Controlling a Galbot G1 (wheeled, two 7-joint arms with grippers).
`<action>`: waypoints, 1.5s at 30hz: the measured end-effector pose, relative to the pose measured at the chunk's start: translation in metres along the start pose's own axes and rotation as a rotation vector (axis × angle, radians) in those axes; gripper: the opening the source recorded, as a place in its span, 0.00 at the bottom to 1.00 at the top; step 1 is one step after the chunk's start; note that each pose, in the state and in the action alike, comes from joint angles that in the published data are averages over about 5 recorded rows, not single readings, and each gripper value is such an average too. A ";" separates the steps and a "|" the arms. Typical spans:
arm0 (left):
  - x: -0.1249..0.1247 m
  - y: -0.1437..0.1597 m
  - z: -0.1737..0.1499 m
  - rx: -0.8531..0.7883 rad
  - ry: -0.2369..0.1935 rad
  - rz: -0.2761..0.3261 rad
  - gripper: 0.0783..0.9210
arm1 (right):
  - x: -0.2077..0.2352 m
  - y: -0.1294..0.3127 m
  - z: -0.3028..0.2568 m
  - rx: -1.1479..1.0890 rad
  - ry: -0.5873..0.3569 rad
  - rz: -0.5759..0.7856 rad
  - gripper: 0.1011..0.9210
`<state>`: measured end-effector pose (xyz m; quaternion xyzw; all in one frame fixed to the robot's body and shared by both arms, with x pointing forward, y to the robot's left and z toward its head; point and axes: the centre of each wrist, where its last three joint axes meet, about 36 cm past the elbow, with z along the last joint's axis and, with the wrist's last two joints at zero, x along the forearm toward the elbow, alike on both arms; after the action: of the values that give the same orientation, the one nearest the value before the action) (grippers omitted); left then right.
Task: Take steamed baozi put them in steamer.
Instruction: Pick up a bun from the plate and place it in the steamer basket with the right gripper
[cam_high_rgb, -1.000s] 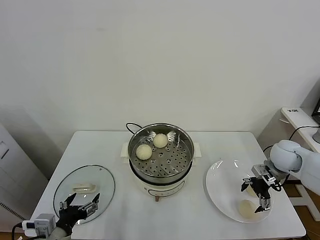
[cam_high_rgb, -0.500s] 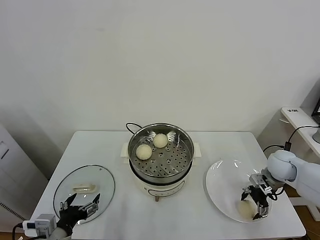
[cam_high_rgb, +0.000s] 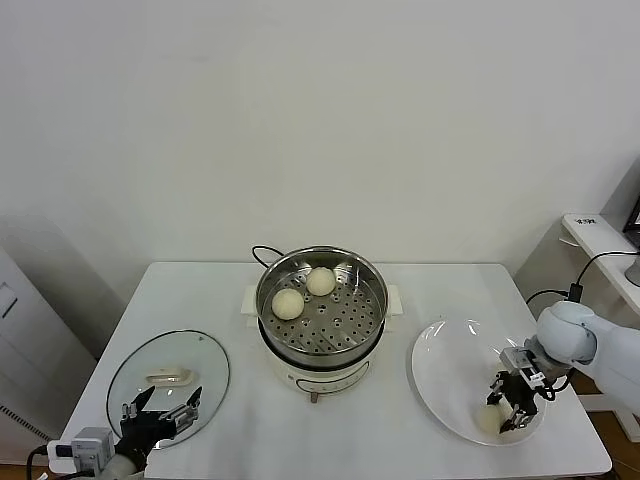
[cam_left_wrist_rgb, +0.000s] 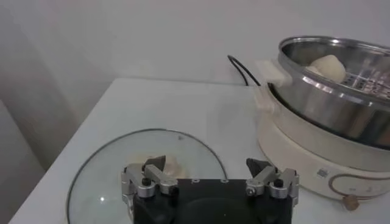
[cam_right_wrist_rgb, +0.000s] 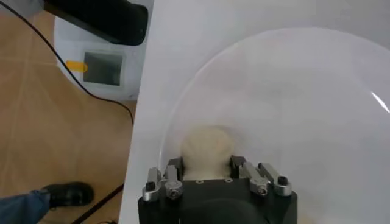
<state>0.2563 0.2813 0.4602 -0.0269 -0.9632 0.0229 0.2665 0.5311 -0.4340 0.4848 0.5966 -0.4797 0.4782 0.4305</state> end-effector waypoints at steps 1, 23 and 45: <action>0.000 0.000 0.000 -0.001 0.000 0.000 0.88 | 0.006 -0.003 -0.001 0.002 -0.001 0.008 0.43; -0.003 -0.003 -0.003 -0.006 -0.007 0.013 0.88 | 0.218 -0.144 -0.158 0.532 -0.111 0.313 0.44; -0.006 -0.003 -0.005 -0.003 -0.019 0.016 0.88 | 0.147 -0.158 -0.351 1.421 -0.079 0.134 0.44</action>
<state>0.2635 0.2782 0.4614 -0.0348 -0.9655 0.0240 0.2570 0.6433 -0.0897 0.6814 0.7191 -0.1031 0.6784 -0.1101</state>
